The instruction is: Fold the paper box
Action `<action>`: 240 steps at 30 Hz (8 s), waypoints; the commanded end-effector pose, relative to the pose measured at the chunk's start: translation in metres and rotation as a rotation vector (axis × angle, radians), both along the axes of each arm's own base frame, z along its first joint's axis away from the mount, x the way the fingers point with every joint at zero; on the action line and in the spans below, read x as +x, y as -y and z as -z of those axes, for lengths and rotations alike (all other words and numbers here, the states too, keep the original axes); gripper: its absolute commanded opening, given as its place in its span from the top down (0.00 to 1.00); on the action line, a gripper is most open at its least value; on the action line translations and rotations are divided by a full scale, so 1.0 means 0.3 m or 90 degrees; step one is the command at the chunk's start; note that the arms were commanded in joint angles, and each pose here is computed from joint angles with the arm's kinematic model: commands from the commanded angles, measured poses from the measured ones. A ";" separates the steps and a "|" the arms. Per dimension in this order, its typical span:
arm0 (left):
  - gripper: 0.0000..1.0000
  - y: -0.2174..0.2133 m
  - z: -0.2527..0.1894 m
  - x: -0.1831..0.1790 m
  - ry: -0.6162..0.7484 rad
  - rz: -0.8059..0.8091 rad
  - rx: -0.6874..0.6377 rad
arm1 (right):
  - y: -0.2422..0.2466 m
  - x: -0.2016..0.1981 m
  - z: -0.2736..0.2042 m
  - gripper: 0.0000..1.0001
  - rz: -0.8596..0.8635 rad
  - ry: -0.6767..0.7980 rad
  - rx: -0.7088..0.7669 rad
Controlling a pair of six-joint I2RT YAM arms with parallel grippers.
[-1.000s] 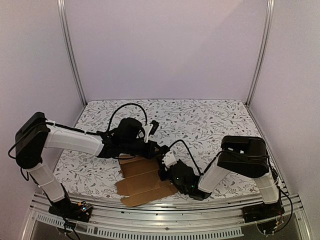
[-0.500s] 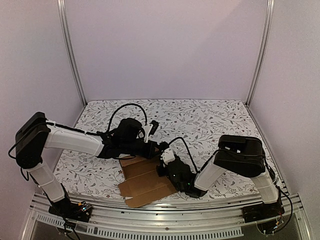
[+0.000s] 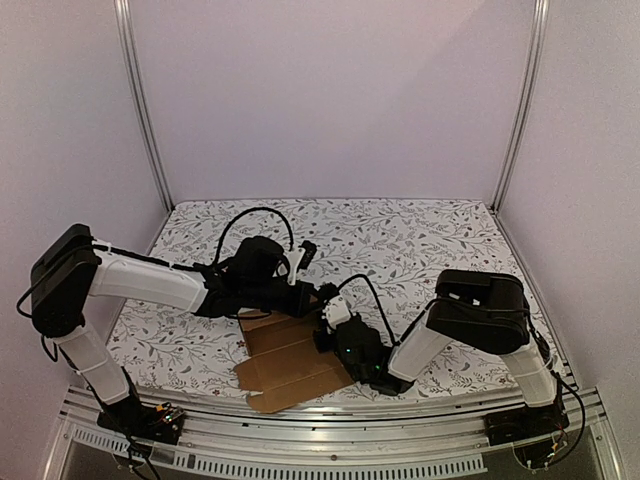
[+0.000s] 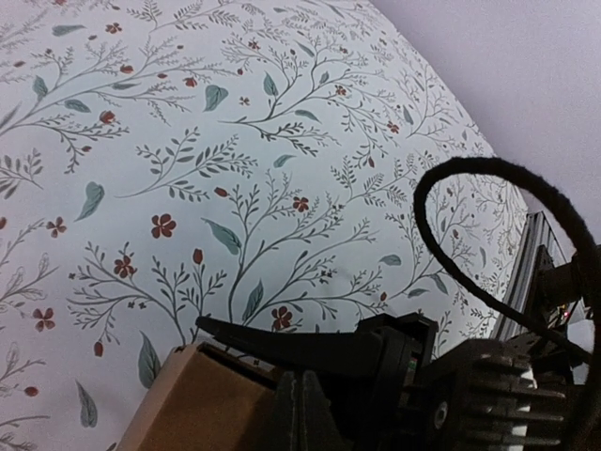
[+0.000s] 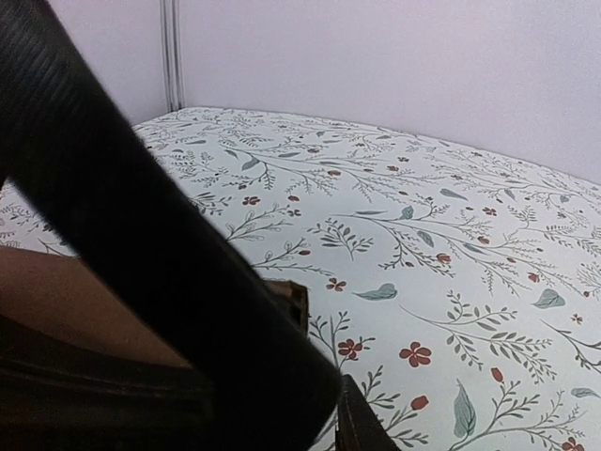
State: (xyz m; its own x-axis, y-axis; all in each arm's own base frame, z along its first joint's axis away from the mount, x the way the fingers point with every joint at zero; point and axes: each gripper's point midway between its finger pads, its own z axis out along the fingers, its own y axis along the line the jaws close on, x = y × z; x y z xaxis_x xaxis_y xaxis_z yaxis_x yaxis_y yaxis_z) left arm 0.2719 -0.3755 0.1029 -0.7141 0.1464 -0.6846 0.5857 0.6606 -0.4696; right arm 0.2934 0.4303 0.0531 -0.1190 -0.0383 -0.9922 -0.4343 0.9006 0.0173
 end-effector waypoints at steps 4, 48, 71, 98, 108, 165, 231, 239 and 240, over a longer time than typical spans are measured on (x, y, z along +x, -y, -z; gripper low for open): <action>1.00 -0.040 0.087 -0.008 -0.030 -0.014 0.043 | 0.039 0.001 -0.010 0.76 0.017 0.008 -0.002; 1.00 -0.038 0.098 -0.007 -0.037 -0.016 0.046 | 0.062 -0.064 0.016 0.68 0.004 0.014 -0.016; 1.00 -0.031 0.098 -0.005 -0.039 -0.013 0.046 | 0.027 -0.062 0.130 0.71 -0.003 -0.028 -0.050; 1.00 -0.038 0.104 -0.005 -0.040 -0.015 0.049 | 0.025 -0.056 0.103 0.87 0.011 -0.014 -0.059; 1.00 -0.044 0.108 -0.006 -0.040 -0.017 0.054 | 0.023 -0.050 -0.052 0.78 0.018 0.036 -0.027; 0.48 -0.559 -0.176 -0.128 -0.006 -0.273 0.127 | 0.148 -0.103 -0.104 0.87 0.164 0.007 -0.125; 0.43 -0.355 -0.138 -0.073 -0.013 -0.112 0.171 | 0.302 -0.576 0.111 0.47 -0.069 -0.803 0.175; 0.43 -0.343 -0.126 -0.075 -0.017 -0.105 0.167 | 0.300 -0.561 0.126 0.55 -0.055 -0.796 0.193; 0.43 -0.341 -0.126 -0.074 -0.017 -0.104 0.167 | 0.300 -0.560 0.130 0.58 -0.053 -0.795 0.193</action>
